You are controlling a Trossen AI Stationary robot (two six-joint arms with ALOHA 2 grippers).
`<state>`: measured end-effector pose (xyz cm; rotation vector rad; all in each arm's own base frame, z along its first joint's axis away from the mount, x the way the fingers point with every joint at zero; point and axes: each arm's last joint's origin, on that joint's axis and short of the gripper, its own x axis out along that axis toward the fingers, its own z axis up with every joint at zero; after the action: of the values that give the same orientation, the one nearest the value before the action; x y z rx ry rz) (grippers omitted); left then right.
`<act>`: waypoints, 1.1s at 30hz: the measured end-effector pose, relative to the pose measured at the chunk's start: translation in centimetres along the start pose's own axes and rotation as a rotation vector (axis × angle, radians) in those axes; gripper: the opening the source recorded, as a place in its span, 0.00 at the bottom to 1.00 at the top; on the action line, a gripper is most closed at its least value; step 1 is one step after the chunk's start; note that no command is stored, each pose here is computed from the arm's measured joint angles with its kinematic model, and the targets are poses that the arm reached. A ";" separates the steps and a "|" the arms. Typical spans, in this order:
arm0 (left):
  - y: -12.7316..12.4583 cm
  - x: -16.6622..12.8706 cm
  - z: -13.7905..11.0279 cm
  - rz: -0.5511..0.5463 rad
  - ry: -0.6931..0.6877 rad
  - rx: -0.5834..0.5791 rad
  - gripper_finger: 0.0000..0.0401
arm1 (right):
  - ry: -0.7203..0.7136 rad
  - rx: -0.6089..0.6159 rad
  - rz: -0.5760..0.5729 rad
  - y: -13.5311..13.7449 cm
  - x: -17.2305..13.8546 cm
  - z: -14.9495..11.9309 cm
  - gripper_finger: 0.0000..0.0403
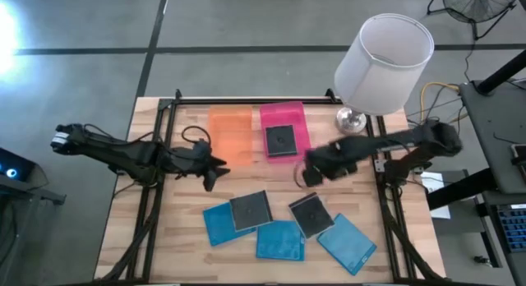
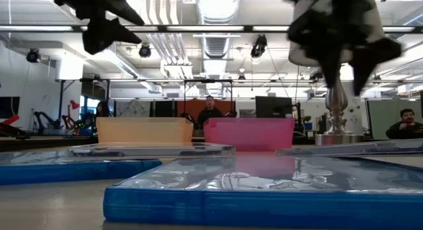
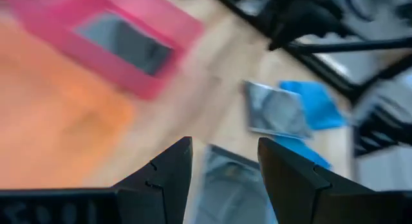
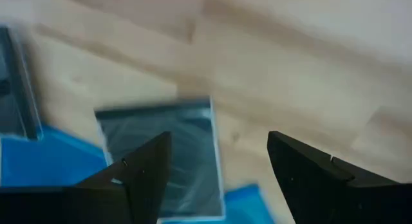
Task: Pick & place jewel cases by type
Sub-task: Put the right black CD case into the pink bin
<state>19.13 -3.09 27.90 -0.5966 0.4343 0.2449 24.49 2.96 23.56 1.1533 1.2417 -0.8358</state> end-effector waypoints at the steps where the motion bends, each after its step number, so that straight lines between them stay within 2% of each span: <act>1: -0.1 0.5 -0.2 -0.035 0.002 -0.008 0.40 | 0.011 0.026 0.037 -0.4 0.3 -1.0 0.61; 3: -0.5 1.3 -0.3 -0.077 0.001 -0.027 0.40 | 0.046 0.067 0.100 -1.5 0.9 -2.9 0.60; 6: -1.0 2.9 -0.7 -0.066 0.026 -0.033 0.40 | 0.070 0.105 0.158 -3.0 2.5 -5.0 0.60; 8: -1.7 4.3 -0.9 -0.049 0.055 -0.021 0.40 | 0.077 0.083 0.196 -3.7 3.6 -5.9 0.61; 11: -2.8 6.6 -1.4 -0.024 0.118 0.005 0.40 | 0.086 0.018 0.193 -4.7 5.4 -6.7 0.62; 16: -6.0 10.9 -2.0 -0.018 0.194 0.059 0.40 | 0.093 -0.086 0.214 -6.2 7.8 -7.3 0.63; 21: -9.0 15.3 -2.5 -0.018 0.215 0.170 0.40 | 0.083 -0.146 0.373 -7.4 9.4 -7.2 0.63; 26: -10.0 18.9 -3.2 0.023 0.240 0.115 0.40 | 0.069 -0.151 0.436 -8.9 11.0 -6.9 0.63; 33: -11.2 22.8 -4.8 0.054 0.370 0.144 0.40 | 0.034 -0.203 0.436 -9.4 11.4 -6.7 0.62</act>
<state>41.51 -12.70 19.29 -0.4891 0.8193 0.1528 15.76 8.24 10.96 1.2148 1.0214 -0.3571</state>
